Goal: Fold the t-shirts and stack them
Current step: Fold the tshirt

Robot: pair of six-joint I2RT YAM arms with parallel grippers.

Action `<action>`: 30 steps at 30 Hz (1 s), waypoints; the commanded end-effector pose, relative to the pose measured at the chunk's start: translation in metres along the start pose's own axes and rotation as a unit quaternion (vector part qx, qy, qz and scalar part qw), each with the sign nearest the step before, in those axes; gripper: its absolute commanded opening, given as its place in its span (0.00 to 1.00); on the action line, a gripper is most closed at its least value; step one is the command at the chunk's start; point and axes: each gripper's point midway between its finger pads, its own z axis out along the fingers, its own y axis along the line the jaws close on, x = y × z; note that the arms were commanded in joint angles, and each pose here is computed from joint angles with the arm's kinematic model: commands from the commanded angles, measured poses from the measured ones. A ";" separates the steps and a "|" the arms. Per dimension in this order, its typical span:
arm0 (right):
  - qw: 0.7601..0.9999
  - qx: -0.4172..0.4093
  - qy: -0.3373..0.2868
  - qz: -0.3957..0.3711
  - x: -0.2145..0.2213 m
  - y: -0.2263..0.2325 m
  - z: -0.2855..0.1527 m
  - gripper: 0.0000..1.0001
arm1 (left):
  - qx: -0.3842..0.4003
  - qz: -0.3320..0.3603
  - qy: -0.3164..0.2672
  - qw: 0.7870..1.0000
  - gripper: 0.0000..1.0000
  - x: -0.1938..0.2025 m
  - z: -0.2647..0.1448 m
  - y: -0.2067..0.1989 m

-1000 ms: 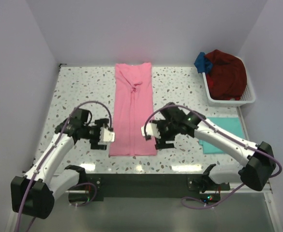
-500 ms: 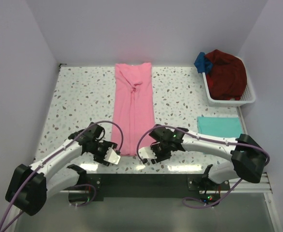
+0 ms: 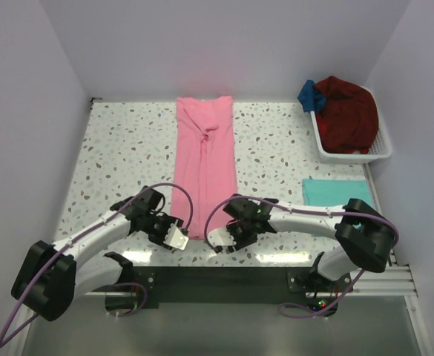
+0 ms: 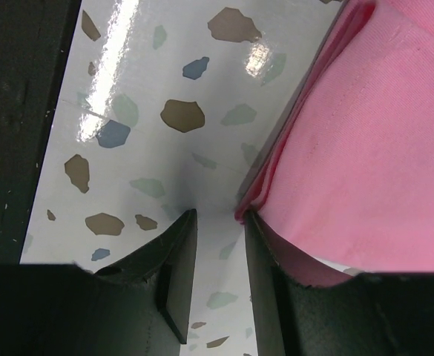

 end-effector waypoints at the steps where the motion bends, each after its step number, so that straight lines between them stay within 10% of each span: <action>1: 0.999 0.024 -0.015 -0.018 -0.012 -0.009 -0.016 0.36 | -0.004 0.022 0.012 1.000 0.51 0.005 0.003 0.003; 19: 0.996 0.073 -0.024 -0.039 -0.011 -0.025 -0.009 0.52 | 0.006 0.027 0.017 0.999 0.51 0.007 0.001 -0.006; 30: 0.998 0.048 0.002 -0.034 0.006 -0.020 0.023 0.31 | 0.015 0.018 0.014 1.000 0.25 0.010 0.011 0.000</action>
